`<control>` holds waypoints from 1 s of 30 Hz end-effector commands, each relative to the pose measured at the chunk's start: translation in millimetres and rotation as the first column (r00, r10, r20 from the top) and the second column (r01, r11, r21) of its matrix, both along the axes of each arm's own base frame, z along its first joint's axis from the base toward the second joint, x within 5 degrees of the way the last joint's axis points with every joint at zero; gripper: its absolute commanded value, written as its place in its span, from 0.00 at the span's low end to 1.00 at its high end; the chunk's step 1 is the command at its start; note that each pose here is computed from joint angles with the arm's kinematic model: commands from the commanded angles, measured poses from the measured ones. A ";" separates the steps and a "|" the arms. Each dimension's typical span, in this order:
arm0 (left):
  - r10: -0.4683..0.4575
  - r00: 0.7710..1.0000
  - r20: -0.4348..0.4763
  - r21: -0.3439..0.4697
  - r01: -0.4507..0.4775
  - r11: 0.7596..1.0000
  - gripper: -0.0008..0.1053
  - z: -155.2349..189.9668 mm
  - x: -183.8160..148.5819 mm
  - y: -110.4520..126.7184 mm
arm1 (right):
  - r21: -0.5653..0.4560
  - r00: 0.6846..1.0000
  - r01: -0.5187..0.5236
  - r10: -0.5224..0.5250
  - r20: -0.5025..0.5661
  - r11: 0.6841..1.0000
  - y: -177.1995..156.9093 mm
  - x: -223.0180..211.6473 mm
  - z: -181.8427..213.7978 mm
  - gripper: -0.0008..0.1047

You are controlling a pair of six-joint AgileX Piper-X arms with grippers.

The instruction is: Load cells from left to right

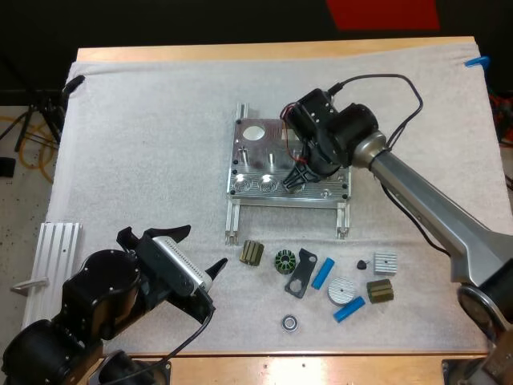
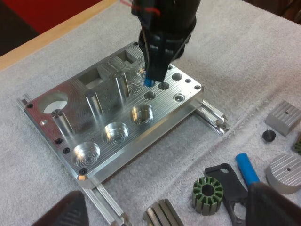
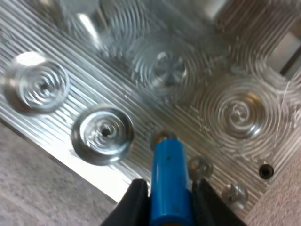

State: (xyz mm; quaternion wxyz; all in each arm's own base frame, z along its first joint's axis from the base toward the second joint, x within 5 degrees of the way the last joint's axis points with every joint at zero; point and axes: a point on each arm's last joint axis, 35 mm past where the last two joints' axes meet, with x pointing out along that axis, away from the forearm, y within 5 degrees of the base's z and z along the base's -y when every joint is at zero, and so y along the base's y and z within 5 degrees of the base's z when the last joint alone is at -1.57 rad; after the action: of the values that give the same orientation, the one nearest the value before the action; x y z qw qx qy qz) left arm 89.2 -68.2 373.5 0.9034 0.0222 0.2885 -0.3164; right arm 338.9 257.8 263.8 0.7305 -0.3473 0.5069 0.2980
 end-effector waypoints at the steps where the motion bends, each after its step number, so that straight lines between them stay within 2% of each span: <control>1: 0.022 1.000 0.009 -0.011 -0.022 1.000 0.64 2.8 -0.4 0.9 | -0.009 1.000 -0.006 0.006 0.007 1.000 -1.5 1.9 3.1 0.01; 13: 0.022 1.000 0.009 -0.011 -0.022 1.000 0.64 2.8 -0.4 0.9 | -0.038 1.000 -0.013 0.012 -0.028 0.999 3.5 8.4 -20.0 0.01; 30: 0.022 1.000 0.009 -0.011 -0.022 1.000 0.64 2.8 -0.4 0.9 | -0.012 0.998 -0.024 0.023 -0.055 1.000 8.0 12.2 -32.0 0.01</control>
State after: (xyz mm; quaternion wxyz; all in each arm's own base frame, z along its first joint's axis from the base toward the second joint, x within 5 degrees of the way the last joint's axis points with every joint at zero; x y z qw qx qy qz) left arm 89.2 -68.2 373.5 0.9034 0.0222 0.2885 -0.3164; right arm 348.4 265.9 234.5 0.7131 -0.3514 0.5240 0.3056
